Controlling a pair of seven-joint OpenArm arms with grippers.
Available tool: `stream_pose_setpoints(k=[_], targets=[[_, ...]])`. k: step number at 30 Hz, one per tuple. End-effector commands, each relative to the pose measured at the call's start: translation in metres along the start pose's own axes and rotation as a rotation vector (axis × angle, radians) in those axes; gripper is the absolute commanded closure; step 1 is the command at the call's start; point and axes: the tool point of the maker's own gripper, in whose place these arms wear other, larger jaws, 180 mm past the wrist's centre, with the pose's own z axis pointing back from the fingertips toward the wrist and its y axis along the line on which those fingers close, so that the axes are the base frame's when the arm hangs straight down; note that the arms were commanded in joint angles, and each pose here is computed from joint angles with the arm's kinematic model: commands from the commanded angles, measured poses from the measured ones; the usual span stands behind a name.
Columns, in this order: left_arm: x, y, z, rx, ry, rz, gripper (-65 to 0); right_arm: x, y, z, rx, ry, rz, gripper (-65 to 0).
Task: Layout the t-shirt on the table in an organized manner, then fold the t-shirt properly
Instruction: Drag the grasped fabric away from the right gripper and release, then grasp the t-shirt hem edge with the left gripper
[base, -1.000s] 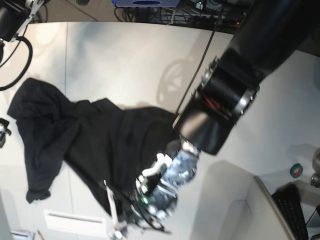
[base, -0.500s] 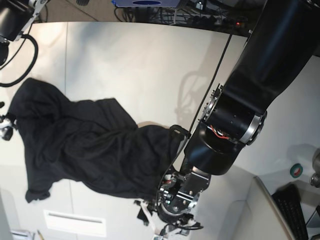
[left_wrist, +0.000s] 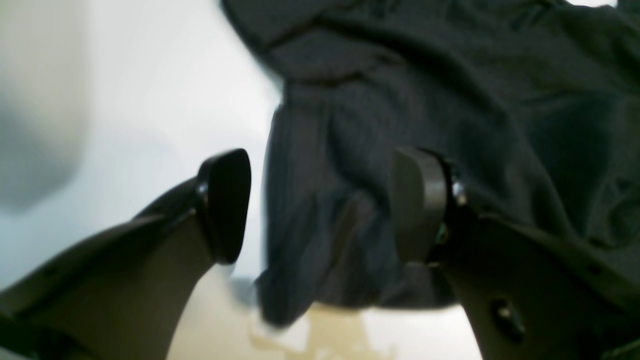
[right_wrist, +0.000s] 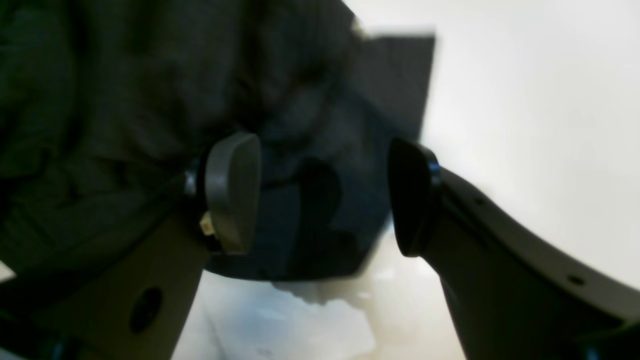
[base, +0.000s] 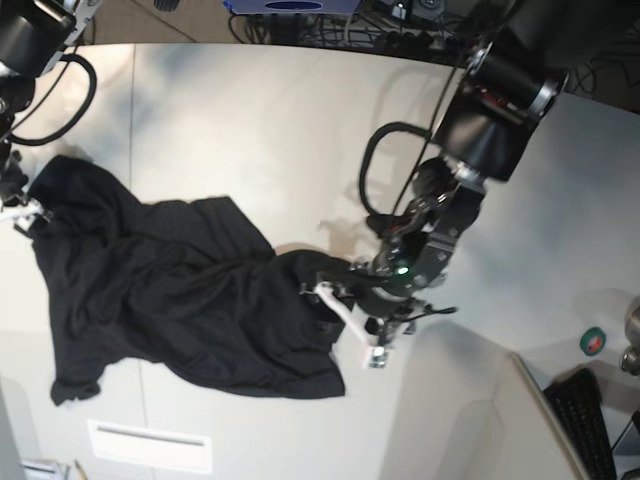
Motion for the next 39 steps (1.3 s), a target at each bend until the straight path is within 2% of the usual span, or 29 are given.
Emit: stream_pose_setpoints(k=[1, 3, 7, 9, 11, 18, 21, 24, 27, 29, 31, 32, 35, 39], targets=[[0.021, -0.012, 0.006, -0.039, -0.067, -0.003, -40.8, 0.024, -0.004, 0.005, -0.002, -0.065, 0.007, -38.1], [-0.004, -0.017, 0.02, -0.057, -0.045, 0.004, -40.6, 0.022, -0.006, 0.005, -0.007, -0.061, 0.004, -38.1], [-0.054, -0.041, 0.041, -0.106, 0.017, 0.03, -40.5, 0.019, -0.032, 0.008, -0.14, -0.067, -0.038, -38.6], [-0.076, -0.045, 0.046, -0.11, 0.058, 0.046, -40.5, 0.022, -0.029, 0.007, -0.13, -0.097, -0.029, -38.7], [-0.089, -0.047, 0.049, -0.108, 0.082, 0.056, -40.5, 0.013, -0.023, 0.004, -0.112, -0.087, -0.031, -38.7], [-0.109, -0.022, 0.04, -0.049, 0.141, 0.056, -40.5, -0.029, -0.023, -0.018, -0.098, 0.036, -0.084, -38.6], [-0.109, -0.017, 0.037, -0.039, 0.146, 0.052, -40.5, -0.037, -0.021, -0.021, -0.092, 0.056, -0.087, -38.7], [-0.106, -0.017, 0.037, -0.04, 0.14, 0.051, -40.5, -0.051, 0.008, -0.027, -0.006, 0.088, -0.024, -38.4], [-0.1, -0.021, 0.038, -0.047, 0.123, 0.055, -41.0, -0.059, 0.019, -0.029, 0.019, 0.11, 0.007, -38.3], [-0.091, 0.0, 0.041, 0.03, 0.093, 0.119, -41.1, -0.059, 0.02, -0.029, 0.022, 0.112, 0.013, -38.0], [-0.092, 0.026, 0.047, 0.115, 0.075, 0.21, -41.1, -0.06, 0.02, -0.029, 0.022, 0.113, 0.009, -31.7], [-0.09, 0.03, 0.047, 0.134, 0.061, 0.26, -41.1, -0.06, 0.019, -0.029, 0.021, 0.112, 0.004, -25.5], [-0.091, 0.05, 0.046, 0.201, 0.044, 0.395, -41.1, -0.06, 0.019, -0.029, 0.021, 0.112, 0.004, 0.0], [-0.09, 0.032, 0.03, 0.136, 0.059, 0.419, -41.1, -0.061, 0.02, -0.029, 0.022, 0.117, 0.007, 0.0]])
